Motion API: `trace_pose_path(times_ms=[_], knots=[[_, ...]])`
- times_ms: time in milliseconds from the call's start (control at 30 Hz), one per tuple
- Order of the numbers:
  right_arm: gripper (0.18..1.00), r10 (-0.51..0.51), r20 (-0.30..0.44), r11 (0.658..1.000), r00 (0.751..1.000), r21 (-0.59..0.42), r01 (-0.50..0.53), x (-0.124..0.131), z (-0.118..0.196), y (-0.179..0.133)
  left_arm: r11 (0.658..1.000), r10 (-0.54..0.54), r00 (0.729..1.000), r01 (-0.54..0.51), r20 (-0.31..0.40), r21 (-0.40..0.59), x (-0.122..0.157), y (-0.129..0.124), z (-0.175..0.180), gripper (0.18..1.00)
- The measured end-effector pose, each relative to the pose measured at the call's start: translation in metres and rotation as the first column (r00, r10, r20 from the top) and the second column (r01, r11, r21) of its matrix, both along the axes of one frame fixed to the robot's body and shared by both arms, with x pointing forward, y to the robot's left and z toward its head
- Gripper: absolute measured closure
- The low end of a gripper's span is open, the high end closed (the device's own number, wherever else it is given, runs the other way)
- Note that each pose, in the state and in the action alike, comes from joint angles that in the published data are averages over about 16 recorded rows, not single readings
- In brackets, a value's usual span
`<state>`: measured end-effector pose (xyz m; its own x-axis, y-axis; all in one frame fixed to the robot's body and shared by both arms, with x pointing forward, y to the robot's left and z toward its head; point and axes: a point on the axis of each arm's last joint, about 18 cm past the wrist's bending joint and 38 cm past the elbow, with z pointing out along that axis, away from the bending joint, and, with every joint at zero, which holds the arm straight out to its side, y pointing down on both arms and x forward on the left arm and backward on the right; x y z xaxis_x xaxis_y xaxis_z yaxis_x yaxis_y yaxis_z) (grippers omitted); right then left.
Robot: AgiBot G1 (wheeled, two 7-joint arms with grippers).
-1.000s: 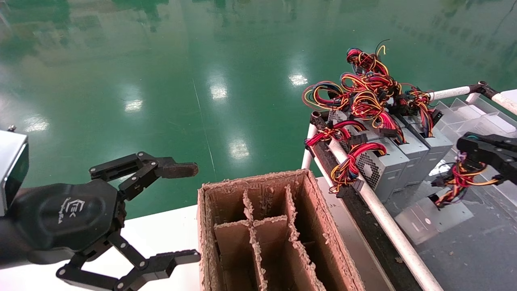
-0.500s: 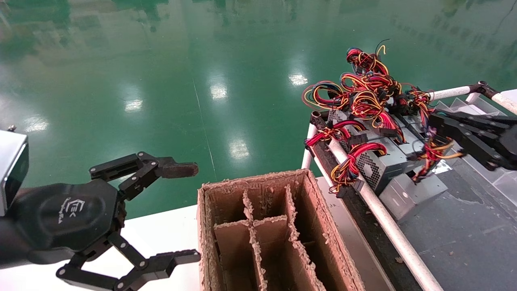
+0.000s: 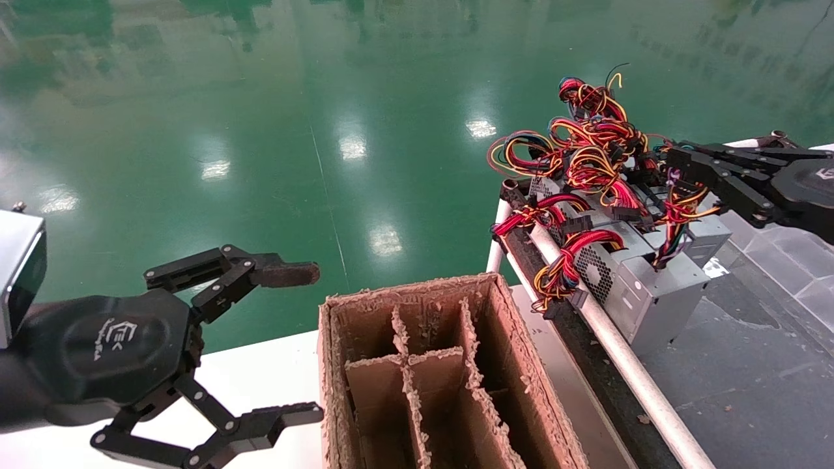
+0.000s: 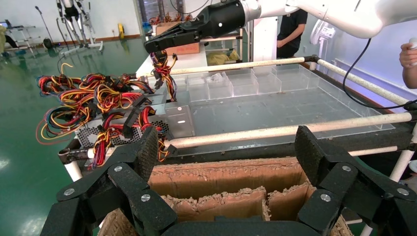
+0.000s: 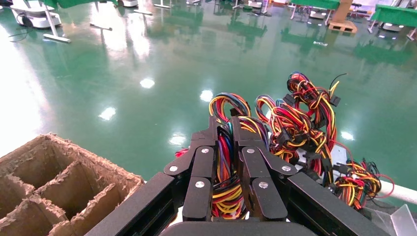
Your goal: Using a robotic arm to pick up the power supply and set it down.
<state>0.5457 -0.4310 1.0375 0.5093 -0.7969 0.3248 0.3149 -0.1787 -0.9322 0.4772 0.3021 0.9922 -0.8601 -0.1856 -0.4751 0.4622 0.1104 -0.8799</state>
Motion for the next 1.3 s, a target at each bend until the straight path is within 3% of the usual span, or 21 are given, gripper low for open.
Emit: trace_pose_path(times_ms=[567, 933, 1300], knots=[[0.857, 0.032, -0.001, 0.999, 0.999, 0.025, -0.032, 0.005, 0.005, -0.001, 1.000, 0.000, 1.000, 0.000, 0.000, 0.000, 0.000, 0.000, 0.000, 0.184], [0.667, 0.145, 0.058, 0.987, 0.988, 0.062, -0.149, -0.009, 0.017, 0.013, 1.000, 0.000, 1.000, 0.000, 0.000, 0.000, 0.000, 0.000, 0.000, 0.184], [0.417, 0.251, 0.056, 0.968, 0.966, 0.009, -0.252, -0.018, 0.009, 0.037, 1.000, 0.000, 1.000, 0.000, 0.000, 0.000, 0.000, 0.000, 0.000, 0.184]])
